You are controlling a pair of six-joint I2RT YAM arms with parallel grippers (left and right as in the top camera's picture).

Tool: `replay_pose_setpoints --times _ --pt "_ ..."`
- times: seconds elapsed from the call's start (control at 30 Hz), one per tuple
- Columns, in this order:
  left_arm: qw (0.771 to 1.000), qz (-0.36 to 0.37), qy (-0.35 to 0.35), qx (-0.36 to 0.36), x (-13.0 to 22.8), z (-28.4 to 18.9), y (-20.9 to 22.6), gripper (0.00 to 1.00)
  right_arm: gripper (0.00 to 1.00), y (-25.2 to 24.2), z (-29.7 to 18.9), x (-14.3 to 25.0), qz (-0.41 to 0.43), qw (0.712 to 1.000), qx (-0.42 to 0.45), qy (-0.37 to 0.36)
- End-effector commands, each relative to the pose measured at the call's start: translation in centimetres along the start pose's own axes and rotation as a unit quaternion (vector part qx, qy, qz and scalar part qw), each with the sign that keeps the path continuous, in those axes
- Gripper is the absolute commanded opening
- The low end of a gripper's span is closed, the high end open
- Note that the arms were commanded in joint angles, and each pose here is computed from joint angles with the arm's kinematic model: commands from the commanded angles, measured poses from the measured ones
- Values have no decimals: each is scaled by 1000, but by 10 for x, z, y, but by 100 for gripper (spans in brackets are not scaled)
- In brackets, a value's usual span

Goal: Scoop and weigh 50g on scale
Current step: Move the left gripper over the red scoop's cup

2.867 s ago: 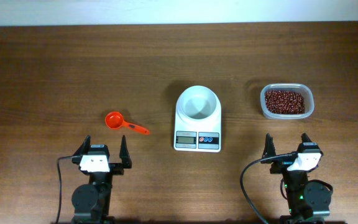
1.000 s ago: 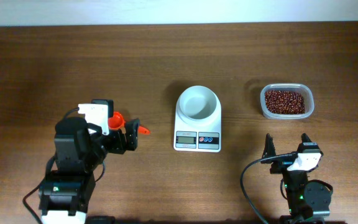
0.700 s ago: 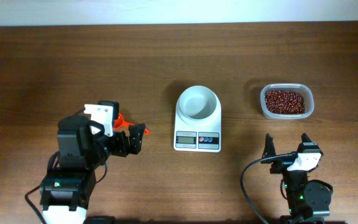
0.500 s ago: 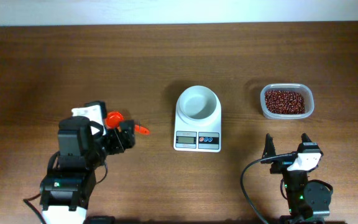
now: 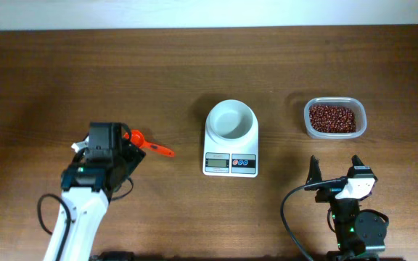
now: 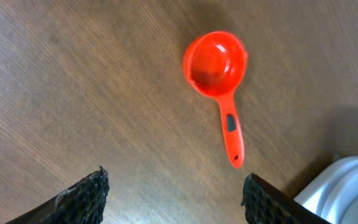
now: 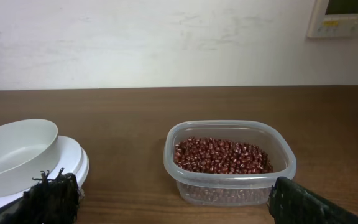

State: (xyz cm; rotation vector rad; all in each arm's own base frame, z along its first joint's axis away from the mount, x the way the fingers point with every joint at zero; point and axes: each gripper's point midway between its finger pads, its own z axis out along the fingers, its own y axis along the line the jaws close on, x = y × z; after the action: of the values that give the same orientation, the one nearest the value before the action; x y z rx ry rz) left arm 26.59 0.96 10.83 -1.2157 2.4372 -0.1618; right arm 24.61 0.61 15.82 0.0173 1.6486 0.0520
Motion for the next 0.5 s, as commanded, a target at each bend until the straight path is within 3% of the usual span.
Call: replay_pose_setpoints --times 0.0,0.07,0.17,0.47 --pt "998 -53 9 -34 -21 -8 -9 73 99 1 0 2 -4 1000 -2 0" --pt "995 -62 39 -70 -34 -11 -16 82 99 1 0 2 -4 1000 -2 0" --pt "995 -65 49 -54 -43 -6 -36 99 99 1 0 2 -4 1000 -2 0" --pt "995 -65 36 -62 -48 -2 -34 99 99 1 0 2 -4 1000 -2 0"
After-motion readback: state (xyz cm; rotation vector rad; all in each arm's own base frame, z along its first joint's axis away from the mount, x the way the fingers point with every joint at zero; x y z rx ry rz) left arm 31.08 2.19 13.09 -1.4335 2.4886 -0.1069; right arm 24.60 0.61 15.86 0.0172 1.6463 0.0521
